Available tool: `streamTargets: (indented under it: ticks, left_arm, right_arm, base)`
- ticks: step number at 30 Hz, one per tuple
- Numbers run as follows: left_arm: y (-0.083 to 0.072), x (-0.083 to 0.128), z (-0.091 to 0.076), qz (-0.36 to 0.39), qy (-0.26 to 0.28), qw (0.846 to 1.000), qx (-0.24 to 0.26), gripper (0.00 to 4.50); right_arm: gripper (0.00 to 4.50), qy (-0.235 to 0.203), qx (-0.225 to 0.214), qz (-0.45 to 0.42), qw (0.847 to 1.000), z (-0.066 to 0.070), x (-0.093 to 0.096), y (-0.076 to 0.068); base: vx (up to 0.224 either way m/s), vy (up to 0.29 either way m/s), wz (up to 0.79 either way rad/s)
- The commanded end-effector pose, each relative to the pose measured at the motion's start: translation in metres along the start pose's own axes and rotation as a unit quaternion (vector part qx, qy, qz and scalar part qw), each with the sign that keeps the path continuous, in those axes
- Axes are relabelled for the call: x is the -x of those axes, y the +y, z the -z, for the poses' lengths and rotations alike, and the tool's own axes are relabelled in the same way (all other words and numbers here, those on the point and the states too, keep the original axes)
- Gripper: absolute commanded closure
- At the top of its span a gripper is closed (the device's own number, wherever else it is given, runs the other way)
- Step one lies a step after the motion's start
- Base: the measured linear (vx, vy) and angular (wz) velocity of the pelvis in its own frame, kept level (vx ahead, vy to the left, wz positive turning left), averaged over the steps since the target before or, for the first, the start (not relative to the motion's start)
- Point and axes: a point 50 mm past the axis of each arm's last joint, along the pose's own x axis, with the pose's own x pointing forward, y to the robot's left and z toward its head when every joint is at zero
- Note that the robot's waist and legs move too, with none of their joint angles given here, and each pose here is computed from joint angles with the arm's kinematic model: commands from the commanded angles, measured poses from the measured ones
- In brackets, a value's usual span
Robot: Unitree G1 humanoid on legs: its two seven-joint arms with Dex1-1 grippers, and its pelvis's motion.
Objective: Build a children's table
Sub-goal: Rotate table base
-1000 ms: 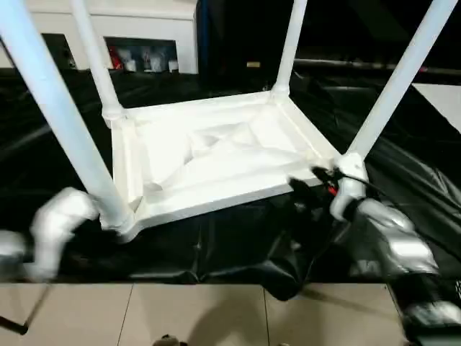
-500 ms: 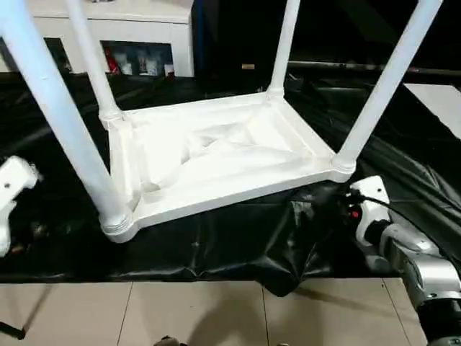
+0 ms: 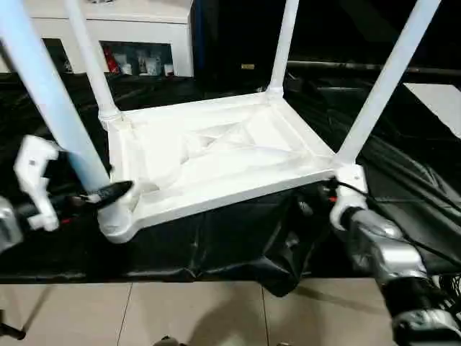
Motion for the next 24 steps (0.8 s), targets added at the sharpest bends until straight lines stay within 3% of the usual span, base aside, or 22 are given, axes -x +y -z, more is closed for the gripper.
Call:
streamTargets:
  ticks: [1, 2, 6, 10, 12, 19, 24]
  left_arm:
    - [-0.024, -0.017, -0.004, 0.075, -0.011, 0.997, 0.004, 1.02]
    - [-0.043, -0.030, -0.008, 0.127, -0.022, 0.992, 0.013, 1.02]
    - [-0.066, -0.053, -0.019, 0.192, -0.046, 0.980, 0.008, 1.02]
    - [-0.080, -0.078, -0.033, 0.232, -0.075, 0.970, 0.005, 1.02]
    - [-0.087, -0.098, -0.042, 0.247, -0.091, 0.965, 0.005, 1.02]
    - [-0.118, -0.137, -0.055, 0.303, -0.103, 0.947, -0.012, 1.02]
    - [-0.137, -0.155, -0.059, 0.331, -0.107, 0.937, -0.017, 1.02]
  right_arm:
    - [0.91, -0.008, 0.010, -0.003, 1.000, -0.007, -0.006, 0.004]
    - [0.91, -0.010, 0.012, -0.009, 1.000, -0.012, -0.013, 0.008]
    - [0.91, -0.010, 0.023, -0.034, 0.999, -0.019, -0.022, 0.020]
    - [0.91, -0.015, 0.034, -0.057, 0.998, -0.026, -0.031, 0.032]
    - [0.91, -0.024, 0.038, -0.089, 0.995, -0.032, -0.036, 0.046]
    - [0.91, -0.037, 0.049, -0.143, 0.988, -0.043, -0.045, 0.074]
    - [0.91, -0.039, 0.051, -0.181, 0.981, -0.041, -0.046, 0.086]
  base:
    - [0.000, 0.000, 0.00]
    - [0.000, 0.000, 0.00]
    - [0.000, 0.000, 0.00]
    - [0.000, 0.000, 0.00]
    - [0.000, 0.000, 0.00]
    - [0.000, 0.000, 0.00]
    - [0.000, 0.000, 0.00]
